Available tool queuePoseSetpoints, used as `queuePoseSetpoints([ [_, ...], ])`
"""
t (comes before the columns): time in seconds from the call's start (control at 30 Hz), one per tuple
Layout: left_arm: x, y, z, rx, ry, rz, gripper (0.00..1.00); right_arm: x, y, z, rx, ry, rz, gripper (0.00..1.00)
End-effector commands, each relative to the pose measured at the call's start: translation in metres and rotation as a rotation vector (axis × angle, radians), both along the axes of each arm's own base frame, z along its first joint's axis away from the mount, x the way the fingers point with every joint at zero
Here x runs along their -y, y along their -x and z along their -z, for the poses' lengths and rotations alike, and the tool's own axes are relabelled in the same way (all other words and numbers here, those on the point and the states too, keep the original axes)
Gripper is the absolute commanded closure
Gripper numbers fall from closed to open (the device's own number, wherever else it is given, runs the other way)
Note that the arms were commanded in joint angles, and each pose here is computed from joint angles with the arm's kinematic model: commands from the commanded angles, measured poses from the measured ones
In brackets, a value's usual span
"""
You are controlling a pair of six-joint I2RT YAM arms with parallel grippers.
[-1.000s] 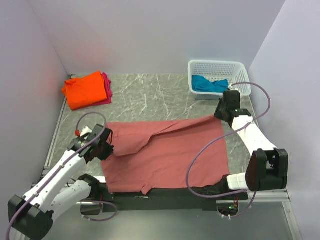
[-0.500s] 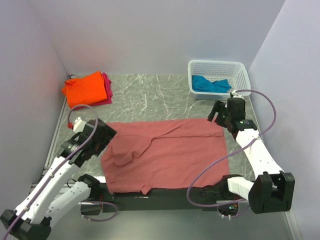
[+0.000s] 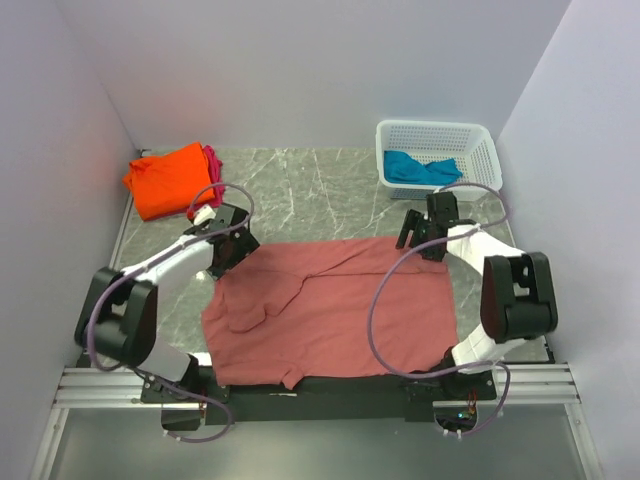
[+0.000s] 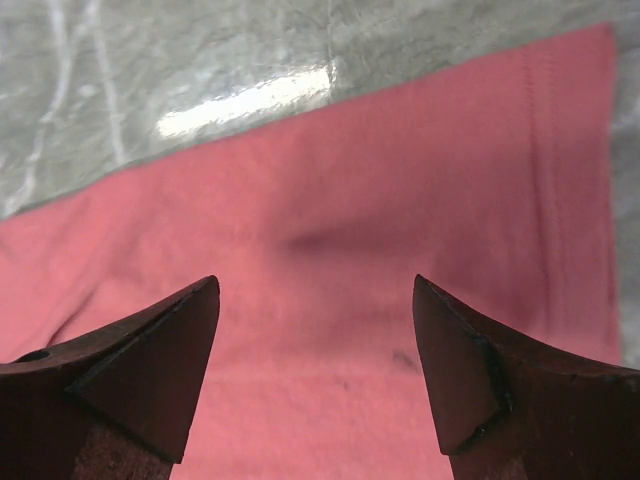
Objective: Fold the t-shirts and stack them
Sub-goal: Fold the tshirt
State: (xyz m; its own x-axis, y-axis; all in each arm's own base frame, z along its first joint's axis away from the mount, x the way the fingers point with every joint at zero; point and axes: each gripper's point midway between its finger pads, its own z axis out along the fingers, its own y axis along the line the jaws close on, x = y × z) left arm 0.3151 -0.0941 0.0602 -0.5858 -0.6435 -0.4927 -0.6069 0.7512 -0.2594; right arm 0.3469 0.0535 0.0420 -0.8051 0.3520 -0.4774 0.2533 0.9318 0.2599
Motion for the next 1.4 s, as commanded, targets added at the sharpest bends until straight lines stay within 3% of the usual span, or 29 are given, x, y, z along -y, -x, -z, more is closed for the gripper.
queuePoseSetpoints([
  [0.0, 0.005, -0.027, 0.003, 0.038, 0.013, 0.043, 0.0, -0.007, -0.028, -0.004, 0.044, -0.03, 0.01, 0.16],
  [0.07, -0.001, -0.031, 0.019, 0.013, 0.008, 0.039, 0.01, -0.004, -0.03, 0.011, 0.007, -0.017, 0.023, 0.17],
  [0.13, -0.001, -0.039, 0.026, 0.008, 0.016, 0.041, 0.01, -0.004, -0.035, 0.016, -0.016, -0.018, 0.021, 0.25],
  [0.27, -0.013, -0.053, 0.05, -0.067, -0.01, 0.026, 0.0, 0.015, -0.043, 0.016, -0.047, 0.07, 0.074, 0.22],
  [0.63, 0.0, -0.128, 0.053, -0.057, -0.024, 0.086, 0.01, 0.019, -0.093, 0.014, -0.04, 0.07, 0.035, 0.25],
  [0.9, -0.003, -0.15, 0.065, -0.081, -0.07, 0.099, 0.0, 0.022, -0.121, 0.002, 0.016, 0.063, 0.063, 0.25],
  [1.03, 0.0, -0.161, 0.046, -0.039, -0.07, 0.125, 0.0, 0.017, -0.121, -0.015, 0.064, 0.042, 0.041, 0.25],
  [1.17, 0.001, -0.168, -0.01, 0.067, -0.057, 0.118, 0.01, 0.019, -0.113, -0.039, 0.105, 0.051, 0.042, 0.25],
  [1.37, -0.015, -0.11, -0.06, 0.096, -0.035, 0.055, 0.01, 0.016, -0.077, -0.068, 0.186, 0.038, 0.06, 0.23],
])
